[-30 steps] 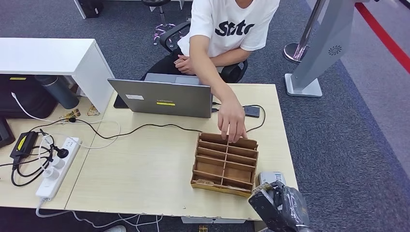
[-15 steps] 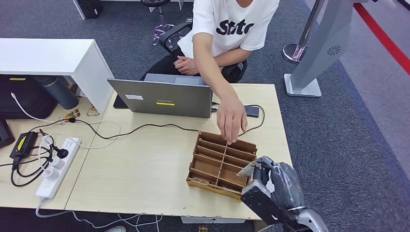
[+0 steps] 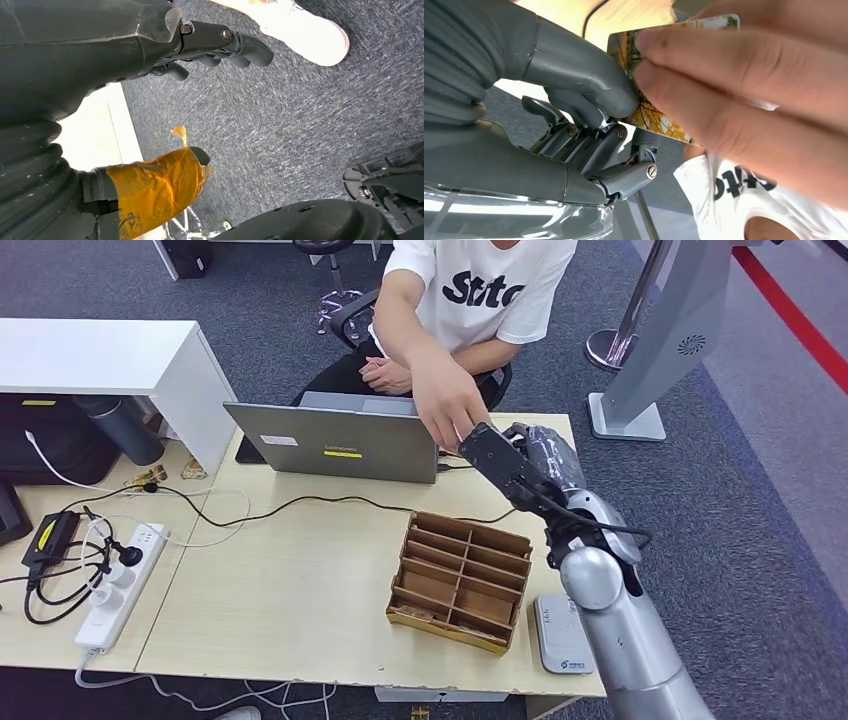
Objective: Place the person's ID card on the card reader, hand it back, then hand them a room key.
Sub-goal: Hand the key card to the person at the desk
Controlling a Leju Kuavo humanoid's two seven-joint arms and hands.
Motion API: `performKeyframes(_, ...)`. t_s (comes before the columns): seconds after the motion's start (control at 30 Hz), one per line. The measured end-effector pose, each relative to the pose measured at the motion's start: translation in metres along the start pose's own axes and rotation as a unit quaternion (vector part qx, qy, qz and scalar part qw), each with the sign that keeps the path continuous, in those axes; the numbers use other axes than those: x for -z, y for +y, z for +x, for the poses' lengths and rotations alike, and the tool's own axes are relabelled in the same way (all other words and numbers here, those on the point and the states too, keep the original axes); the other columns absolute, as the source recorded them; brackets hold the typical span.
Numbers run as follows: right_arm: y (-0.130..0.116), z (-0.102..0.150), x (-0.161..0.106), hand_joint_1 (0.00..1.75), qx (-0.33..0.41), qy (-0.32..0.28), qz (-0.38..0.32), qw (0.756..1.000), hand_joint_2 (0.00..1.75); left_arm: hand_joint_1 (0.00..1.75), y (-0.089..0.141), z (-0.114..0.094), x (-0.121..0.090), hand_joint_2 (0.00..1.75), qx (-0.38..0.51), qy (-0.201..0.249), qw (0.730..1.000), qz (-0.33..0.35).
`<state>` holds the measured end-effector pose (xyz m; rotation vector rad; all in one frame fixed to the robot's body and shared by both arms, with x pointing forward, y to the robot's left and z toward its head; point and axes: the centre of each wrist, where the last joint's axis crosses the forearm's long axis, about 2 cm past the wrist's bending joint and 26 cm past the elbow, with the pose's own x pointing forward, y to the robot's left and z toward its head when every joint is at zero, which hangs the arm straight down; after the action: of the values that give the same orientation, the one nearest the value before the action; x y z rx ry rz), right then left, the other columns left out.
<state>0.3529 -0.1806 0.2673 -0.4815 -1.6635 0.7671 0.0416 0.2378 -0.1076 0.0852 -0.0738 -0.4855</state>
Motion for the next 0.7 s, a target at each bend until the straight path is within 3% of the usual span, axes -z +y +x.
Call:
performKeyframes(0.03,0.0,0.0,0.004,1.65,-0.001,0.005,0.003,1.0,1.75,0.0,0.0,0.0,0.0,1.75,0.003,0.0,1.0,-0.001)
performKeyframes(0.13,0.003,-0.001,0.012,0.38,-0.001,0.014,0.008,1.0,1.75,0.0,0.001,-0.001,0.0,1.75,0.008,0.0,1.0,-0.002)
performKeyframes(0.17,0.004,-0.001,0.013,0.03,-0.001,0.015,0.009,1.0,1.75,0.0,0.001,-0.001,0.001,1.75,0.008,0.0,1.0,-0.002)
performKeyframes(0.53,0.005,0.0,0.014,0.0,-0.005,0.005,-0.006,1.0,1.75,0.0,0.002,-0.002,0.001,1.75,0.007,0.001,1.0,-0.003)
performKeyframes(0.7,0.002,0.009,-0.009,0.0,0.004,-0.063,-0.057,0.996,1.75,0.0,0.0,-0.003,0.001,1.75,-0.003,0.0,1.0,-0.005)
